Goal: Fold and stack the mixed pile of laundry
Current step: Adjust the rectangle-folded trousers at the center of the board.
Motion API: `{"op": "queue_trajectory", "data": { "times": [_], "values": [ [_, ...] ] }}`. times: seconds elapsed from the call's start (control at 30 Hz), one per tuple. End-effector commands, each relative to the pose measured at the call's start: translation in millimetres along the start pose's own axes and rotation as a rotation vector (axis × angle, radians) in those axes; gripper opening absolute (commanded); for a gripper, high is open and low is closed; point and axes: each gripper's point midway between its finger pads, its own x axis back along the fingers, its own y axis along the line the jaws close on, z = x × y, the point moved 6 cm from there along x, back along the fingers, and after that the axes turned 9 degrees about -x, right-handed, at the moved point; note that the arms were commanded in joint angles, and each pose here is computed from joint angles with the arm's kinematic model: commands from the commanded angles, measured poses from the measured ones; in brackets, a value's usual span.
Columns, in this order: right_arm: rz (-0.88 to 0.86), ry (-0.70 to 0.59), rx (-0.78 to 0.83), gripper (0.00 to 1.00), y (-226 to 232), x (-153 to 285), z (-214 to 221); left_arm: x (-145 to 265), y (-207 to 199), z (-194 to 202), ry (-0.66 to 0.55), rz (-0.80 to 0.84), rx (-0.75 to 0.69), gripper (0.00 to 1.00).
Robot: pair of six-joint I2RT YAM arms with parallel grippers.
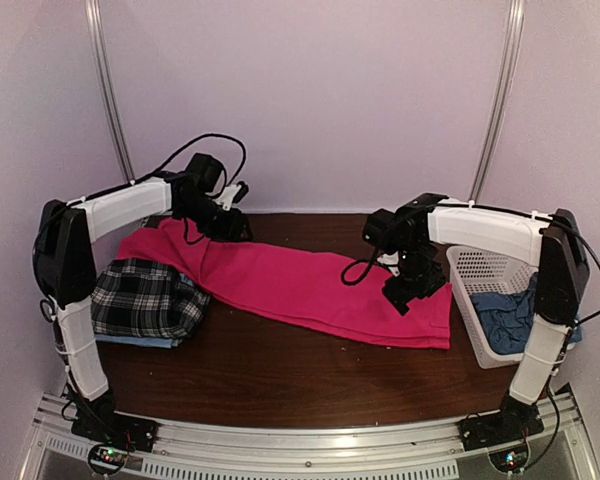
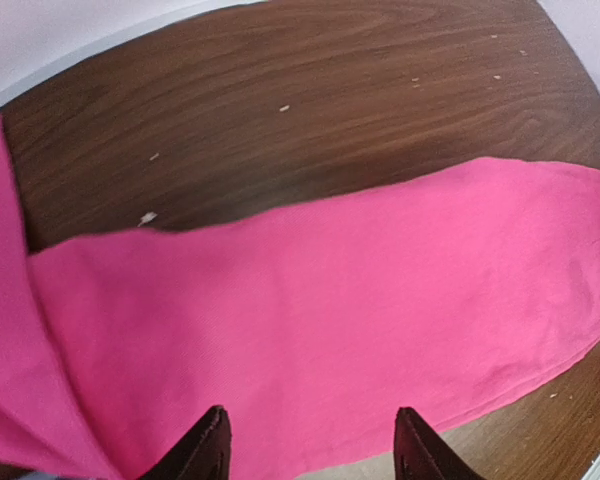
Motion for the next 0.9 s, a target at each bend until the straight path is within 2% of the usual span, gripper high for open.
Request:
{"op": "queue_trajectory", "data": {
  "times": [0.0, 0.13, 0.23, 0.37, 0.53, 0.63, 0.73, 0.8, 0.87],
  "values": [
    [-0.154, -0.107, -0.18, 0.77, -19.0, 24.4, -19.6, -59.9, -23.7, -7.6, 0.024, 0.107, -0.049, 0.55],
    [-0.24, -0.136, -0.276, 0.76, -27.2, 25.6, -33.6, -98.0, -11.5, 20.3, 0.14, 0.036, 0.001, 0.49],
    [-0.265, -0.147, -0.323, 0.74, -31.4, 25.7, -40.3, -119.9, 15.5, 46.6, 0.243, -0.051, 0.079, 0.44],
    [-0.33, -0.126, -0.401, 0.73, -35.7, 19.7, -40.9, -124.9, 70.0, 72.8, 0.309, -0.145, 0.219, 0.35],
    [-0.388, -0.108, -0.505, 0.69, -43.1, 8.2, -38.0, -110.9, 135.3, 91.5, 0.343, -0.311, 0.354, 0.29],
    [-0.424, -0.096, -0.538, 0.69, -41.8, 1.7, -38.6, -99.5, 167.7, 101.0, 0.34, -0.388, 0.433, 0.29],
    [-0.479, -0.088, -0.564, 0.67, -33.4, -9.8, -41.1, -90.2, 186.3, 95.3, 0.292, -0.383, 0.484, 0.34],
    [-0.53, -0.076, -0.576, 0.65, -24.8, -19.7, -43.8, -85.2, 180.7, 72.8, 0.204, -0.295, 0.43, 0.4],
    [-0.594, -0.076, -0.591, 0.6, -17.4, -23.1, -50.0, -64.8, 158.5, 36.6, 0.047, -0.19, 0.331, 0.49]
  ]
}}
